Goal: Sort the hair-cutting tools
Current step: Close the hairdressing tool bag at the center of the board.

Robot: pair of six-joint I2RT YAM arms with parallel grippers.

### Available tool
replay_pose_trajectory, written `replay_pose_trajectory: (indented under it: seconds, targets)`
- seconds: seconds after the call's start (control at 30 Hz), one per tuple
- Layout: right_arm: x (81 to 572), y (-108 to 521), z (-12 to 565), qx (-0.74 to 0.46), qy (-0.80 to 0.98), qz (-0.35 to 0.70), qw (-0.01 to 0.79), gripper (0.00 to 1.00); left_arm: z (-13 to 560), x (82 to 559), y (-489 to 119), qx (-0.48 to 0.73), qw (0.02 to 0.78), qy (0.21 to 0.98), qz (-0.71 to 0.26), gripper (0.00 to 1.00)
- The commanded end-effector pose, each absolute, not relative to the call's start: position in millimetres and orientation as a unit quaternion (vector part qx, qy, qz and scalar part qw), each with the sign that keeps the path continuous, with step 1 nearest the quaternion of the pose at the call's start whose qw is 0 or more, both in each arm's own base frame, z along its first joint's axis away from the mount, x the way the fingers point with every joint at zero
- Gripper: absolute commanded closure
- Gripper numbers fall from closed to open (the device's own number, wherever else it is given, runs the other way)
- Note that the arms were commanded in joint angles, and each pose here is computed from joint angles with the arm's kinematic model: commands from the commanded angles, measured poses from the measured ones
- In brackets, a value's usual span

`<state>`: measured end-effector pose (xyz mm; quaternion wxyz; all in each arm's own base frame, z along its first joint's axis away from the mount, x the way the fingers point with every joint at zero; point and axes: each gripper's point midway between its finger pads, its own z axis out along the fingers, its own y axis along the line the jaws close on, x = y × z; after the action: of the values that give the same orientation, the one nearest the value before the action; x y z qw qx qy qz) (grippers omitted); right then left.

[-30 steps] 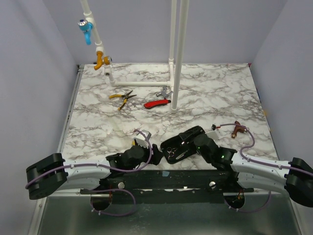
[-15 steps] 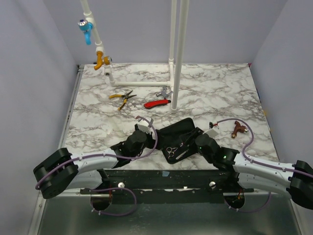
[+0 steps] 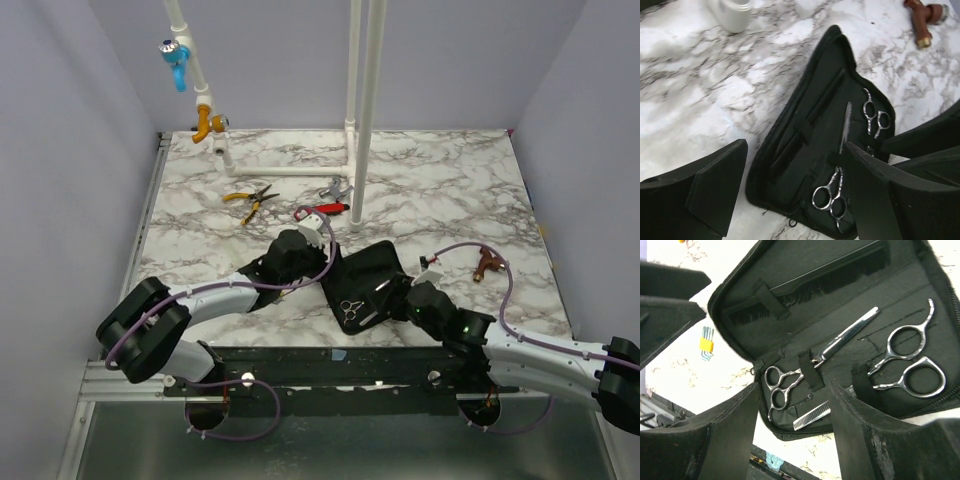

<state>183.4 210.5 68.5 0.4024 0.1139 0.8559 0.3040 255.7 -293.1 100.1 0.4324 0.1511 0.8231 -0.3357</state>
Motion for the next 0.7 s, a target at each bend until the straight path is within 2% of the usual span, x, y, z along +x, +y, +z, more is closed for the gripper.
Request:
replay_pose_trajectory:
  seconds: [0.0,0.13,0.3,0.47,0.67]
  targets:
    - [177.8,225.5,76.6,0.049,0.854,0.328,0.402,0.39,98.3,239.6,-319.5,0.228,0.365,0.815,-0.388,0.25]
    - [173.3,236.6,82.5,0.01,0.848,0.348,0.4,0.39,97.8,233.3,-324.2,0.233,0.348,0.808,-0.414,0.36]
    - [171.3,253.7,88.0,-0.041,0.84,0.365,0.399,0.39,96.8,221.8,-322.4,0.232,0.337,0.803,-0.434,0.58]
    - [167.7,269.8,82.3,-0.078,0.841,0.376,0.381,0.39,108.2,211.9,-319.0,0.222,0.345,0.788,-0.459,0.76]
    - [167.2,284.7,83.6,-0.115,0.832,0.389,0.379,0.41,105.4,201.5,-304.7,0.192,0.353,0.789,-0.464,0.92]
